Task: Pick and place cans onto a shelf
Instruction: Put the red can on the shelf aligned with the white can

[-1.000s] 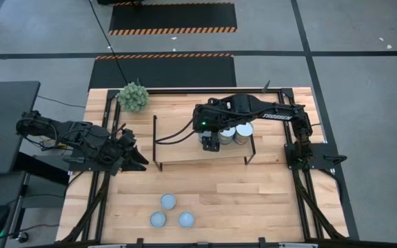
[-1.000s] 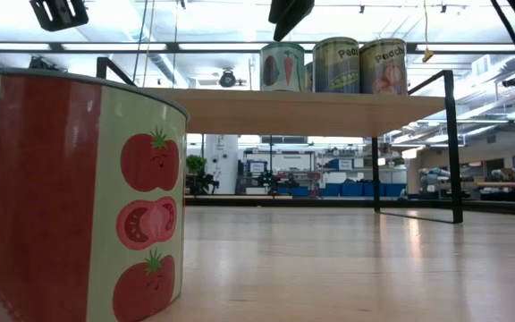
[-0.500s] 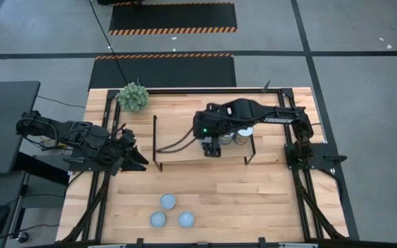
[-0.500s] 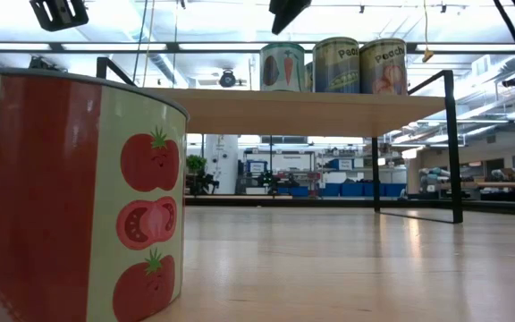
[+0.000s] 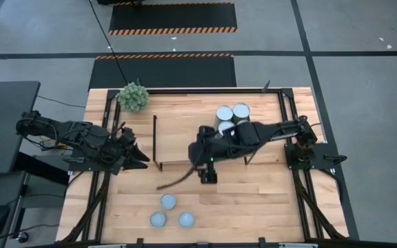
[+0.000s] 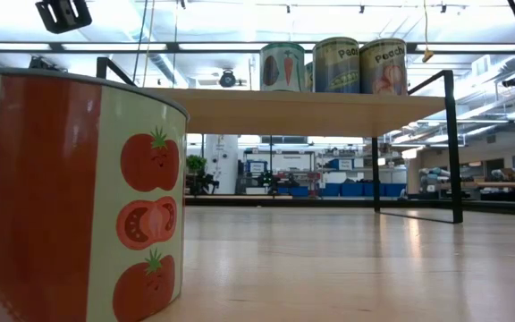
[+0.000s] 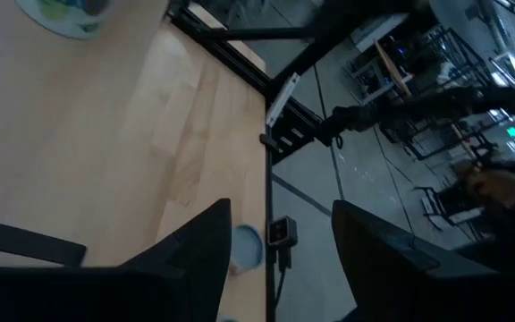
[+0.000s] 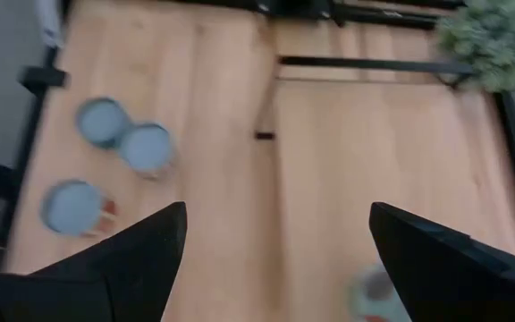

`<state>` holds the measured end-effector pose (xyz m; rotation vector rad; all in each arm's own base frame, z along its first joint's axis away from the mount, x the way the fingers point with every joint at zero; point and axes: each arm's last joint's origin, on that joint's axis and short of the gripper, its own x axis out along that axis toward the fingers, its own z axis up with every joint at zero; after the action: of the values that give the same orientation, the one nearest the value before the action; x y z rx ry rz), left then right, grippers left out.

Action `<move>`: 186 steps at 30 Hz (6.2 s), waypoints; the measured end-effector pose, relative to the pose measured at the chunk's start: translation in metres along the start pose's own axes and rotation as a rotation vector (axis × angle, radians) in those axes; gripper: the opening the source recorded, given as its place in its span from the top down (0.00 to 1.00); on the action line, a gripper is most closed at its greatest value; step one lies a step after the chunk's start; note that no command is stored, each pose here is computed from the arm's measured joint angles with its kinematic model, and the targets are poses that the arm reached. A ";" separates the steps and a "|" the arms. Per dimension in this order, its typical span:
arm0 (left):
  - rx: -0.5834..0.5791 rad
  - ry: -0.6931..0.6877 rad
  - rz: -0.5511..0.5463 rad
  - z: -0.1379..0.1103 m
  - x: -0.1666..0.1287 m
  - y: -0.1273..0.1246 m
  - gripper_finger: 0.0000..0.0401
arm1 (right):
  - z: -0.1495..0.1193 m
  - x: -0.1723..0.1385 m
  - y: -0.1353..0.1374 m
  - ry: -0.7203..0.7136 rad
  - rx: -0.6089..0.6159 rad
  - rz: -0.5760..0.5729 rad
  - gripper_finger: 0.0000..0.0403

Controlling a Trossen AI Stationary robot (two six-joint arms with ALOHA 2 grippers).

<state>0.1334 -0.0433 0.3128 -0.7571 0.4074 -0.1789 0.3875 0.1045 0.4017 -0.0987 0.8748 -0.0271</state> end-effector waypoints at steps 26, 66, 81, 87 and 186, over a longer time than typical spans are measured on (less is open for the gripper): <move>0.045 -0.201 0.198 0.006 -0.001 0.006 0.50 | -0.054 0.084 0.136 -0.175 0.002 0.180 0.11; 0.073 -0.157 0.193 0.004 -0.001 0.007 0.50 | -0.037 0.159 0.172 -0.239 -0.108 0.220 0.12; 0.076 -0.141 0.208 0.002 -0.001 0.008 0.50 | -0.076 0.195 0.171 0.014 -0.188 0.219 0.12; 0.076 -0.140 0.209 0.002 -0.001 0.008 0.50 | -0.089 0.203 0.171 0.052 -0.256 0.220 0.12; 0.233 -0.493 0.700 0.062 0.018 0.059 0.50 | -0.058 0.068 -0.194 0.192 0.171 0.004 0.27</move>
<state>0.1769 0.0326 0.3065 -0.3741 0.1567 0.5998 0.3903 -0.0976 0.3316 0.0669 1.0609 -0.1088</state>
